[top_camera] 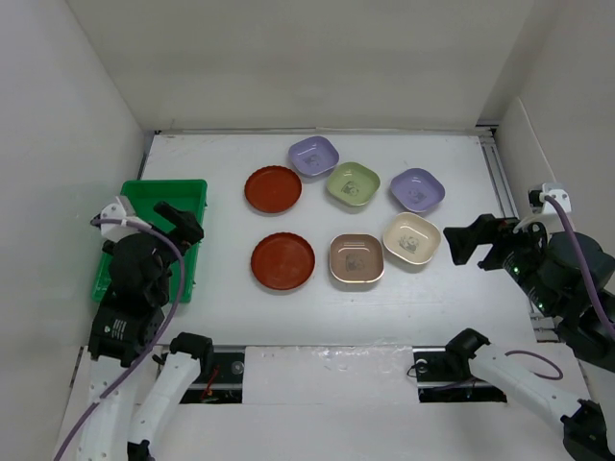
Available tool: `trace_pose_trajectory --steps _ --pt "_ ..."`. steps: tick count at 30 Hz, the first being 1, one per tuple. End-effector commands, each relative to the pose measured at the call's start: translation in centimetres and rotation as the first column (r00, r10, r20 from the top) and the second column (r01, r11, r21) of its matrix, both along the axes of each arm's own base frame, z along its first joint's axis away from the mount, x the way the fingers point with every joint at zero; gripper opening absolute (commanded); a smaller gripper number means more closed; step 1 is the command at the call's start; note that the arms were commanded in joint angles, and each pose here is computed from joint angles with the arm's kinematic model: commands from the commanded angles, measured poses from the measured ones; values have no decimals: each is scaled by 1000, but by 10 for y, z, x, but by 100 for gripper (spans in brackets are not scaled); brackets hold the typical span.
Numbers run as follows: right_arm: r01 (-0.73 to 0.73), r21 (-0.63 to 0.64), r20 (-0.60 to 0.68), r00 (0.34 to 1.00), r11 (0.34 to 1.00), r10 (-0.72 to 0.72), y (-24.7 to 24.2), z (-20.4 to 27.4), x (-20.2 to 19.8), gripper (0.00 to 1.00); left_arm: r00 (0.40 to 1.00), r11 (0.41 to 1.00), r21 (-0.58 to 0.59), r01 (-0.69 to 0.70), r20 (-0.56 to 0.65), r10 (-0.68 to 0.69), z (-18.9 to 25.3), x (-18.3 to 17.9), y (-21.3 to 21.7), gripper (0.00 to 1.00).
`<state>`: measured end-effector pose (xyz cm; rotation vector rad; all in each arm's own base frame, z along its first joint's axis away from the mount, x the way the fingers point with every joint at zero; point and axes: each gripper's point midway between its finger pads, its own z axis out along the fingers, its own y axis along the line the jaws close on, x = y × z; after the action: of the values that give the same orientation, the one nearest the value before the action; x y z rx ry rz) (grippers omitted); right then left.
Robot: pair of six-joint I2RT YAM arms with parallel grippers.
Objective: Place the plates into the plastic bin on the countertop
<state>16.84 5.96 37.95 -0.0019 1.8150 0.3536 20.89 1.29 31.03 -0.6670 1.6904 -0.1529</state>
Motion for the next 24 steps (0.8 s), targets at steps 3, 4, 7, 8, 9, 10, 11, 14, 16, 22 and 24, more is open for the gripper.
trace_pose_trajectory --steps 3,4,7,8,9,10,11,14,16,22,24 --pt "-26 16 35 999 1000 25 8 6 6 100 930 938 -51 344 -120 -348 -23 45 -72 100" --pt "-39 21 37 999 999 38 12 6 8 100 904 921 -78 382 -174 -390 -45 60 -84 100" --pt "-72 21 25 997 997 71 22 0 11 100 858 878 -173 447 -197 -475 -73 66 -115 100" --pt "-81 23 24 996 996 80 23 0 11 100 858 885 -155 438 -221 -463 -80 66 -124 100" --pt "-81 16 12 997 997 80 24 -6 12 100 859 891 -167 421 -242 -451 -89 65 -130 100" --pt "-91 16 7 996 996 91 27 -9 13 100 856 897 -158 414 -267 -442 -95 63 -135 100" --pt "-91 16 7 996 996 91 27 -9 13 100 837 907 -139 397 -350 -420 -120 60 -139 100" --pt "-110 19 3 994 994 110 31 -11 13 100 813 940 -89 330 -479 -331 -155 52 -147 100" --pt "-121 21 2 993 992 121 34 -13 14 100 803 951 -66 302 -520 -291 -175 43 -148 100" --pt "-143 35 17 990 989 143 35 -13 8 100 787 980 -95 176 -584 -198 -223 19 -136 100" --pt "-157 24 10 988 987 156 37 -17 8 100 782 983 -99 157 -595 -185 -234 15 -133 98"
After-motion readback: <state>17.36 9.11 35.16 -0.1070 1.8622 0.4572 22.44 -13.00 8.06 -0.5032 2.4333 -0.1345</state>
